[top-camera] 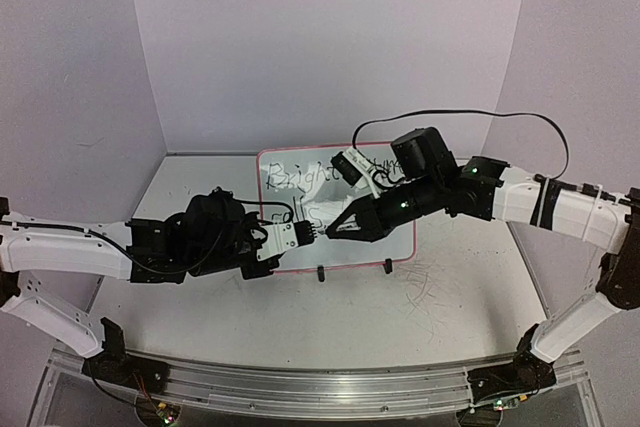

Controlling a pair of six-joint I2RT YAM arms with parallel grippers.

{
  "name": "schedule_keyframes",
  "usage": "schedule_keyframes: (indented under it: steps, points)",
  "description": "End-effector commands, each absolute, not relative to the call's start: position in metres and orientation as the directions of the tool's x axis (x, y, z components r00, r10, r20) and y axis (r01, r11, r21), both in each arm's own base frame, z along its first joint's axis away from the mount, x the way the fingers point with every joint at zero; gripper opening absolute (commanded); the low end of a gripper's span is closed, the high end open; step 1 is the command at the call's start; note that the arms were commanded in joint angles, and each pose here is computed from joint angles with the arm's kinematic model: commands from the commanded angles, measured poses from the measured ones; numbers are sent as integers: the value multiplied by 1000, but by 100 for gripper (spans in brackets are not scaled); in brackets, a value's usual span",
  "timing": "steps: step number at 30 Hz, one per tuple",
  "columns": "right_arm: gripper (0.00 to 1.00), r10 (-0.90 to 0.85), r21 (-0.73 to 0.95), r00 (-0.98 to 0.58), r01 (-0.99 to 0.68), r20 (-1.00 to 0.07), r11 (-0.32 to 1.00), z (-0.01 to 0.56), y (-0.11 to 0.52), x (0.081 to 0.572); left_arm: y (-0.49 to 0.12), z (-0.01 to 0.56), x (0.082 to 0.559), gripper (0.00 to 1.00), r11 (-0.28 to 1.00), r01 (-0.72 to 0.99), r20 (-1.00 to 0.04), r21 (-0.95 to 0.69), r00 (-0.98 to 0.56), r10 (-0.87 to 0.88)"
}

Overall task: Write a sentence on the whiteboard
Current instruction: Insert the whiteboard marker without the cap into the pen cap.

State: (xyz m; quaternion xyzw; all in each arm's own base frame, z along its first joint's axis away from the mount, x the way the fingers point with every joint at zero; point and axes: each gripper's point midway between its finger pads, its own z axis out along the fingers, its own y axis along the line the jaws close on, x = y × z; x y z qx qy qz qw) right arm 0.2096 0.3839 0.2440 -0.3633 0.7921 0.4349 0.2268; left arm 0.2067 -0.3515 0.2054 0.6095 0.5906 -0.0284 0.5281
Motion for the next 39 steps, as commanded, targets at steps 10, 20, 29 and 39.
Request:
schedule_keyframes:
  steps: [10,20,29,39]
  points:
    - [0,-365,473,-599,-795,-713,381,258,386,218,-357,220,209,0,254,742,-662,620,321,677]
    - [0,-383,480,-599,-797,-703,367,253,393,215,-359,223,209,0,249,744,-662,620,326,675]
    - [0,-386,464,-599,-795,-701,391,247,393,217,-357,221,208,0,250,743,-659,621,322,679]
    - [0,-362,433,-589,-794,-723,426,254,385,221,-355,219,208,0,250,744,-658,620,319,683]
